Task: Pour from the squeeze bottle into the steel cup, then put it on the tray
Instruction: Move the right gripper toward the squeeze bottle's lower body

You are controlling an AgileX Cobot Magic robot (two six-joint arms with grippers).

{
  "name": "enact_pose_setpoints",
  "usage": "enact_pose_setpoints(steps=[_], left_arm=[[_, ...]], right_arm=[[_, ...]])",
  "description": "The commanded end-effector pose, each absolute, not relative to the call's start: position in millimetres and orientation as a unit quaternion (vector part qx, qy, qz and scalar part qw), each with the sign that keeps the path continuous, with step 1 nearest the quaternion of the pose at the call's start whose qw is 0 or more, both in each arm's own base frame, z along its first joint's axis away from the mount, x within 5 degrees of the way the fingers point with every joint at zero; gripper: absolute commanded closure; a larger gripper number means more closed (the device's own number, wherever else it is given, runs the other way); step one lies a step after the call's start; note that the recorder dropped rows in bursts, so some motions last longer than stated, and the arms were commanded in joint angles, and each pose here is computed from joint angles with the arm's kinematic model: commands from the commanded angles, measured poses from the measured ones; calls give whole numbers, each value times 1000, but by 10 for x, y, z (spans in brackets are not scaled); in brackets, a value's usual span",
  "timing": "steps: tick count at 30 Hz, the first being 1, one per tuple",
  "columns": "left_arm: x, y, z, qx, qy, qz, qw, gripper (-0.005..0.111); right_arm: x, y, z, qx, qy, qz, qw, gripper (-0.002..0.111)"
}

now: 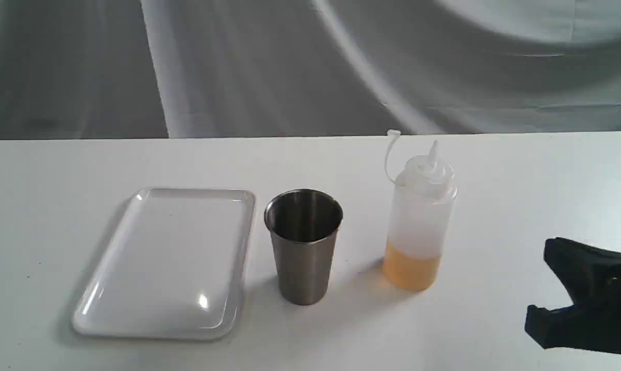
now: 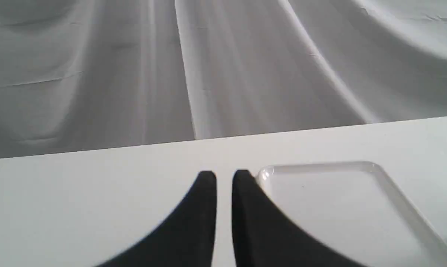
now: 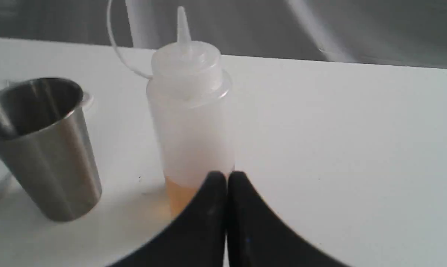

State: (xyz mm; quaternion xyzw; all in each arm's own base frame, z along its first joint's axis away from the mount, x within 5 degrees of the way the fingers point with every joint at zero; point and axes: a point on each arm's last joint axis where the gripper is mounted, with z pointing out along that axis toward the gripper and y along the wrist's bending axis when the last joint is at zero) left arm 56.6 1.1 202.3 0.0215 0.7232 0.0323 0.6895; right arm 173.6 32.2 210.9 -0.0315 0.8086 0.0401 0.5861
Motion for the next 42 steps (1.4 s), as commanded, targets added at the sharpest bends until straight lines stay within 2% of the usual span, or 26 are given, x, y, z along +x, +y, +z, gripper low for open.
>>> enact_pose_setpoints(steps=[1,7,10,13,17,27,32,40,42], left_arm=[[564,9,2012,23,723,30,690,98],[564,9,2012,21,723,28,690,98],[564,9,2012,21,723,28,690,98],[564,9,2012,21,723,28,690,98],[564,9,2012,22,723,30,690,98],[564,9,2012,22,723,30,690,98],[564,9,2012,22,723,30,690,98],[564,9,2012,23,723,30,690,98],[564,9,2012,23,723,30,690,98]], right_arm=[[1722,304,2110,-13,791,46,610,108],[1811,417,1914,-137,805,12,577,108],[1886,440,1790,-100,819,40,563,108],[1969,450,1752,-73,806,53,586,108],[2018,479,1732,-91,789,51,605,108],[2054,488,1564,-90,812,50,575,108],[2097,535,1539,-86,795,78,596,108],[2124,555,1332,-89,817,81,564,108],[2138,564,1299,-92,814,83,568,105]])
